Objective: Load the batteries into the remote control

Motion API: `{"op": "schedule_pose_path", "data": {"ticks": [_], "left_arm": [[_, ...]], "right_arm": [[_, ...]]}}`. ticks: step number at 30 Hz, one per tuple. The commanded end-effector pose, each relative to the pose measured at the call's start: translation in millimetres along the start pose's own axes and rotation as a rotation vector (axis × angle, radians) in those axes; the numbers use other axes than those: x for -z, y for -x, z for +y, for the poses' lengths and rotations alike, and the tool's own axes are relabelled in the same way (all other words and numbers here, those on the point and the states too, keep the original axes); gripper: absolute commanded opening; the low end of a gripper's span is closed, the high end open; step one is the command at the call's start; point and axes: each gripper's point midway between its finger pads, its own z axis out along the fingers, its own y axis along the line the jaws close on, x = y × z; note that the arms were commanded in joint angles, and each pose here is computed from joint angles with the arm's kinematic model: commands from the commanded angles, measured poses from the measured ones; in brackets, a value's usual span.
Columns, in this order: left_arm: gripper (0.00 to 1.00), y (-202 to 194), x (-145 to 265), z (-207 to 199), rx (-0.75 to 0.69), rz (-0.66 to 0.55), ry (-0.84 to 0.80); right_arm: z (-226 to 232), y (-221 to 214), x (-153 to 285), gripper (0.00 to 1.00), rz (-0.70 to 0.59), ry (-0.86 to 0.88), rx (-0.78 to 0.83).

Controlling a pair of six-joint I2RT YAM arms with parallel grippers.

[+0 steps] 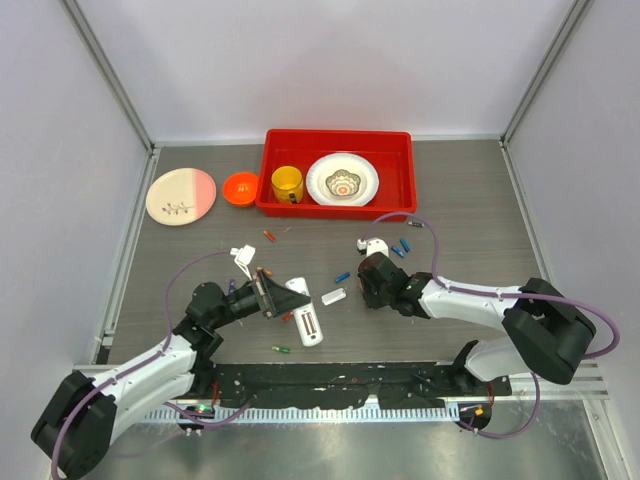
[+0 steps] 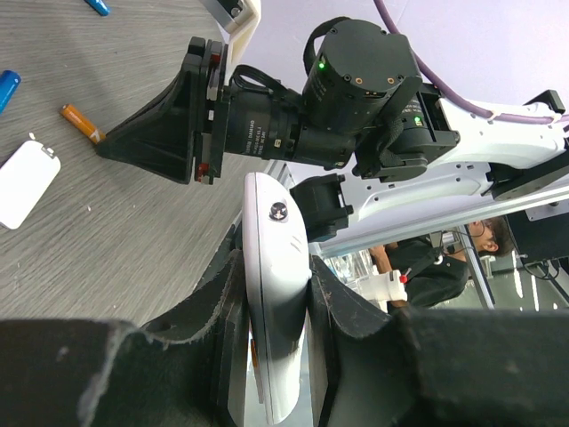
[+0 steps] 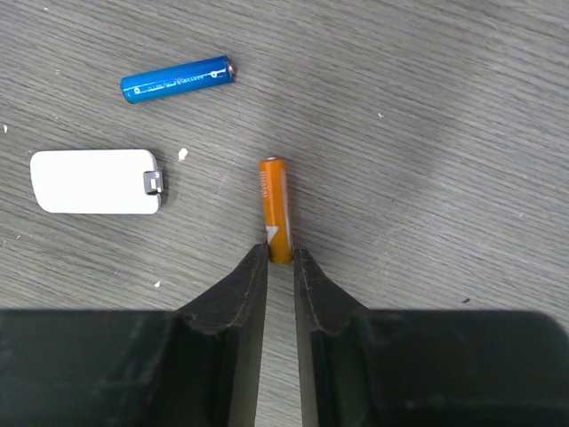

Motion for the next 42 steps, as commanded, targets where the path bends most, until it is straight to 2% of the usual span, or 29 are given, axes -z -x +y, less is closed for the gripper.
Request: {"op": "schedule_pose_path", "data": {"ticks": [1, 3, 11, 25, 38, 42], "left_arm": [[0.00, 6, -2, -18, -0.048, -0.005, -0.063], [0.00, 7, -2, -18, -0.048, -0.009, -0.061], [0.00, 8, -4, -16, -0.046, -0.010, -0.055], [0.00, 10, -5, -13, -0.047, -0.021, -0.046], [0.00, 7, -3, -13, -0.048, -0.014, -0.049], [0.00, 8, -4, -13, -0.049, -0.013, -0.048]], "right_arm": [[0, 3, -1, 0.27, -0.023, -0.006, -0.023], [0, 5, -1, 0.33, -0.028, -0.009, -0.022], [-2, 10, 0, 0.42, -0.041, -0.030, -0.023], [4, 39, 1, 0.43, -0.071, -0.049, 0.008], [1, 27, -11, 0.36, 0.007, -0.080, 0.048], [0, 21, -13, 0.26, 0.028, -0.086, 0.054]]}}
